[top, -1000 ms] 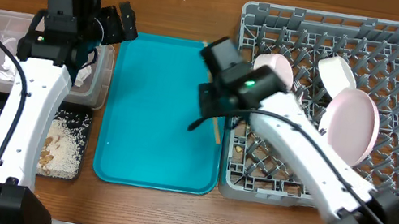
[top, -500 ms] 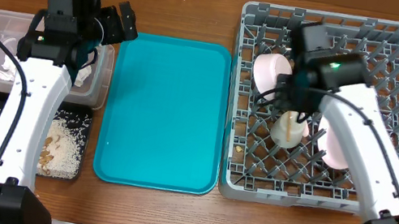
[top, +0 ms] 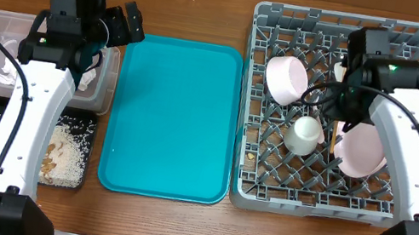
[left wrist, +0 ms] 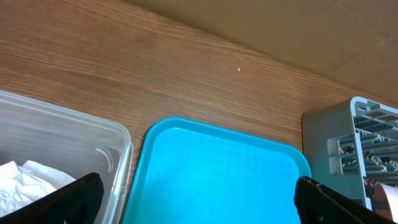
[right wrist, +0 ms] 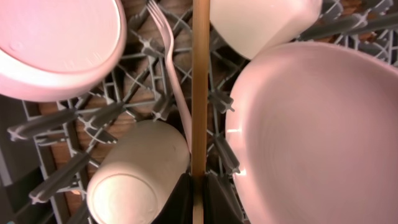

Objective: Sort waste into correct bins and load items into the dishwasher
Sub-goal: 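Carry the chopstick over the dish rack with the right gripper, then lower the chopstick into the rack beside the fork and release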

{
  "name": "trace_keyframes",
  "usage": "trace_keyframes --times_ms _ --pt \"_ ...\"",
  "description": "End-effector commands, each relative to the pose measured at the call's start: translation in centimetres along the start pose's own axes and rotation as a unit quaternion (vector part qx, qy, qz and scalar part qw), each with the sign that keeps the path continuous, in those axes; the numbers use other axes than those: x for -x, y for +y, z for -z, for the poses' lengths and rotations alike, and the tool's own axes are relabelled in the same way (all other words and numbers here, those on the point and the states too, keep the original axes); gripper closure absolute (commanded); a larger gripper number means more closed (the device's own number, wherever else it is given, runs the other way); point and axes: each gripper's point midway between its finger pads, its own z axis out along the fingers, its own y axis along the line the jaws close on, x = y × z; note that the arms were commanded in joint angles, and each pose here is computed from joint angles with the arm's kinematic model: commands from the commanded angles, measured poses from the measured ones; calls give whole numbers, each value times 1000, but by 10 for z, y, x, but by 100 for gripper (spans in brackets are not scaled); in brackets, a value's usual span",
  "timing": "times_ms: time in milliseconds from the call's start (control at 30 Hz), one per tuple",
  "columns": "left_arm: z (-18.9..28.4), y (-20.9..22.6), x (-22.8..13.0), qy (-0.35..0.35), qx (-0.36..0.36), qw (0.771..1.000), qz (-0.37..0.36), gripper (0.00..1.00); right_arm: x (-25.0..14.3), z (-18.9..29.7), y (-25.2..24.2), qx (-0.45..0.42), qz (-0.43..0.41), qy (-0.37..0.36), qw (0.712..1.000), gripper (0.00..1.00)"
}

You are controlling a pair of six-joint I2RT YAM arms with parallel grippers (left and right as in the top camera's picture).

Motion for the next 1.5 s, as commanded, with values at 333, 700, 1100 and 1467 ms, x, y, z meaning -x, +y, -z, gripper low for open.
trace_keyframes --times_ms 333,700,1100,1467 --pt "9 -5 12 -18 -4 1000 6 0 -1 -14 -9 -25 10 -13 1000 95" --pt "9 -5 12 -18 -4 1000 6 0 -1 -14 -9 -24 8 -13 1000 94" --pt "9 -5 12 -18 -4 1000 6 0 -3 -14 -5 -16 39 -8 999 96" --pt "9 -5 12 -18 -4 1000 6 0 -6 -14 -5 -15 66 -2 998 95"
